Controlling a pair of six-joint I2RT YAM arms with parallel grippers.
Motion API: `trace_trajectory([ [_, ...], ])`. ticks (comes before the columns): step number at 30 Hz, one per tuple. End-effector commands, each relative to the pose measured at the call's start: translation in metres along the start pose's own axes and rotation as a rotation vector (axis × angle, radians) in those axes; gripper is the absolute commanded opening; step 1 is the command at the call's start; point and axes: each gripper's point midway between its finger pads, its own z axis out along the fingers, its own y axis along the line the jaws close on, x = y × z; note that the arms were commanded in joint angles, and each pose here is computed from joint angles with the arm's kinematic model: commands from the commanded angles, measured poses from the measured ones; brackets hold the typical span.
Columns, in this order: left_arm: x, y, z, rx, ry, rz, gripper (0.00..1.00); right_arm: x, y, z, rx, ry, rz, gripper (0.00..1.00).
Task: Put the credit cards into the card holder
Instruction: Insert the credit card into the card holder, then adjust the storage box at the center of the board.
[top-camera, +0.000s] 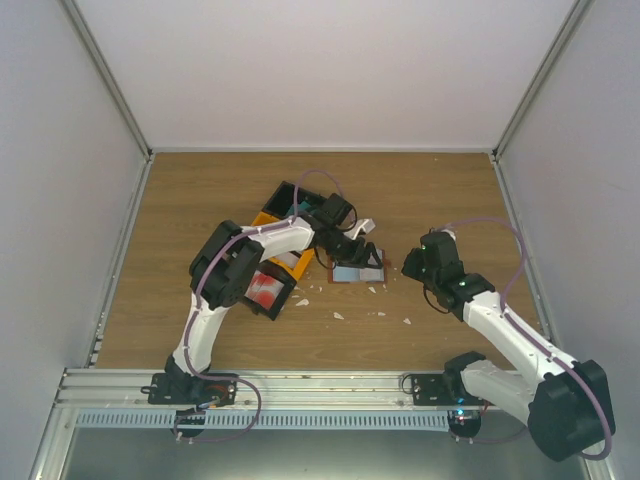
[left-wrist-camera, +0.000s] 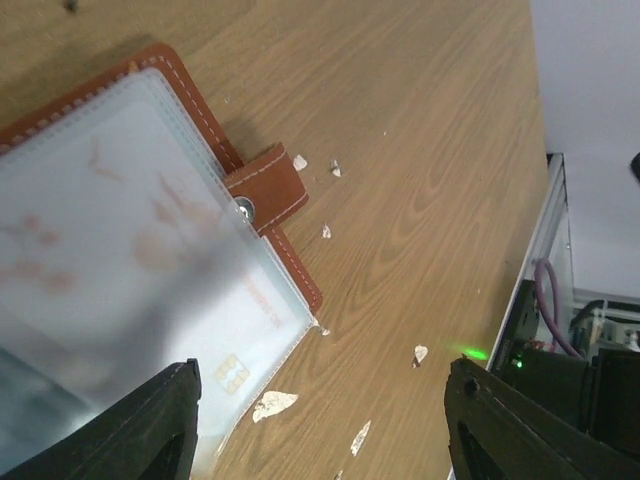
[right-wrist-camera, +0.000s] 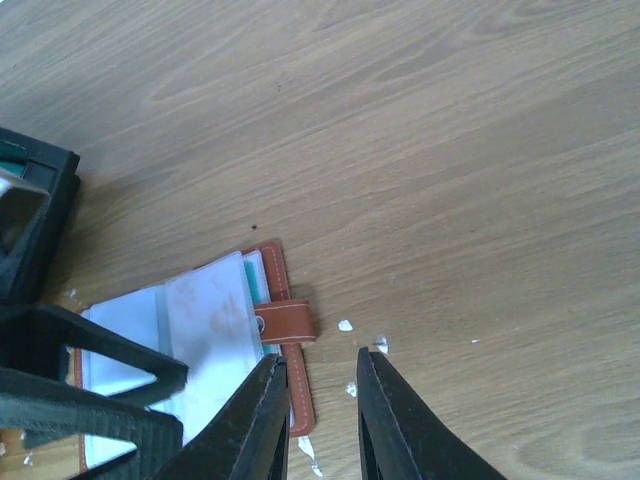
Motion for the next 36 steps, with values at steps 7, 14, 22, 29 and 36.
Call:
trace_trajectory([
  [7,-0.047,-0.044,-0.121,-0.332,-0.418,0.147,0.74,-0.016,0.046,-0.005,-0.176,0.013,-0.154,0.26],
  [14,-0.001,-0.016,-0.198,-0.543,-0.539,0.073,0.79,0.006,0.107,-0.002,-0.417,0.081,-0.236,0.36],
  [22,0.097,0.056,-0.221,-0.655,-0.397,-0.268,0.53,0.089,0.200,0.012,-0.608,0.211,-0.487,0.54],
  [29,0.133,0.106,-0.224,-0.725,-0.348,-0.440,0.28,0.140,0.231,0.033,-0.656,0.324,-0.570,0.53],
  [36,0.101,0.119,-0.212,-0.725,-0.325,-0.388,0.35,0.157,0.240,0.057,-0.635,0.355,-0.625,0.52],
])
